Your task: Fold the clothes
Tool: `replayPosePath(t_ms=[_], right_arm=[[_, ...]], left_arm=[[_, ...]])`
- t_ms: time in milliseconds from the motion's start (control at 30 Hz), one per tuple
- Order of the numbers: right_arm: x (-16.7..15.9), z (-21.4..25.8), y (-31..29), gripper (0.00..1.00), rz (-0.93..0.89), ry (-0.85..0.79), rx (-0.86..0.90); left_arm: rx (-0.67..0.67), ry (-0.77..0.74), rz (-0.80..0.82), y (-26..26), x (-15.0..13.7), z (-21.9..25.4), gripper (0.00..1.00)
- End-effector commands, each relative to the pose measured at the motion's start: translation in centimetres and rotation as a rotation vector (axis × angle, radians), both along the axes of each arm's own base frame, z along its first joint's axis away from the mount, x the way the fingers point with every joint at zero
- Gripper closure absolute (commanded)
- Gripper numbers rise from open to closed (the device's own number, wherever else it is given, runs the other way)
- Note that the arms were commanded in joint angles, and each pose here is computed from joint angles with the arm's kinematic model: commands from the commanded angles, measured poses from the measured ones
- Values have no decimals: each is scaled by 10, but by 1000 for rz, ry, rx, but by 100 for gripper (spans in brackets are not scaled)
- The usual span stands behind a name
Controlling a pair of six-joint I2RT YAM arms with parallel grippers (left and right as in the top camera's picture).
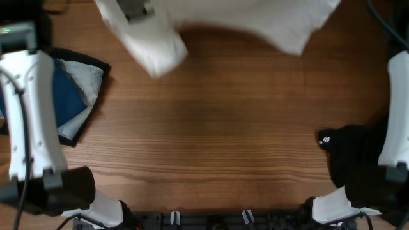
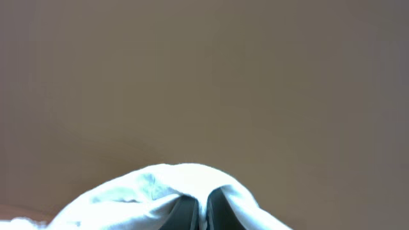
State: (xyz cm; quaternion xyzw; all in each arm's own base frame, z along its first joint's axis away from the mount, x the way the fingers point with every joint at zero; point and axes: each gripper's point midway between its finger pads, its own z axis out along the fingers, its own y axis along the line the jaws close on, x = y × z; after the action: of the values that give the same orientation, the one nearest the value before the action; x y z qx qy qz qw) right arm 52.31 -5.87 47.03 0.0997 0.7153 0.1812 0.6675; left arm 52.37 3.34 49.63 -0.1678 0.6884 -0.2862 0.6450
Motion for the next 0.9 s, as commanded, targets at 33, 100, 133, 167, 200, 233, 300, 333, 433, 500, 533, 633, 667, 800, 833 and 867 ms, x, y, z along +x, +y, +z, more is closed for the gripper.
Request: replayPosePath(t_ms=[33, 100, 133, 167, 200, 233, 300, 333, 433, 500, 533, 633, 667, 800, 833, 867], right_arm=[[-33, 2, -15, 96, -111, 129, -88], [-44, -66, -23, 96, -142, 394, -96], [-51, -96, -22, 96, -128, 508, -117], [-60, -129, -20, 96, -108, 628, -124], [-71, -167, -17, 96, -76, 766, -128], [-80, -190, -15, 96, -52, 855, -135], [-110, -245, -13, 96, -24, 1086, -125], [-131, -275, -12, 96, -21, 1221, -118], [-178, -327, -8, 96, -3, 1455, -104], [-213, -354, -11, 96, -31, 1602, -118], [-225, -362, -16, 96, -68, 1652, -129], [-265, -382, -33, 96, -229, 1789, -145], [-270, -383, -34, 96, -245, 1797, -128], [-278, -371, -35, 96, -294, 1755, -102], [-279, -366, -35, 96, -308, 1734, -97], [-279, -361, -36, 96, -333, 1715, -91]], left_arm=[[33, 183, -16, 0, -47, -3, 96], [59, 493, -66, -12, -65, -82, 96], [68, 646, -101, -18, -78, -120, 96], [82, 833, -142, -25, -94, -166, 96], [91, 990, -170, -28, -110, -204, 96], [105, 1136, -211, -33, -126, -239, 96], [104, 1342, -294, -41, -152, -290, 96], [94, 1441, -331, -45, -169, -316, 96], [25, 1709, -388, -52, -229, -379, 96], [19, 1820, -393, -52, -261, -404, 96], [37, 1854, -382, -49, -272, -411, 96], [37, 1914, -330, -42, -302, -415, 96], [26, 1892, -306, -40, -304, -411, 96], [9, 1760, -220, -32, -302, -386, 96], [11, 1730, -206, -31, -303, -379, 96], [17, 1706, -201, -32, -303, -374, 96]])
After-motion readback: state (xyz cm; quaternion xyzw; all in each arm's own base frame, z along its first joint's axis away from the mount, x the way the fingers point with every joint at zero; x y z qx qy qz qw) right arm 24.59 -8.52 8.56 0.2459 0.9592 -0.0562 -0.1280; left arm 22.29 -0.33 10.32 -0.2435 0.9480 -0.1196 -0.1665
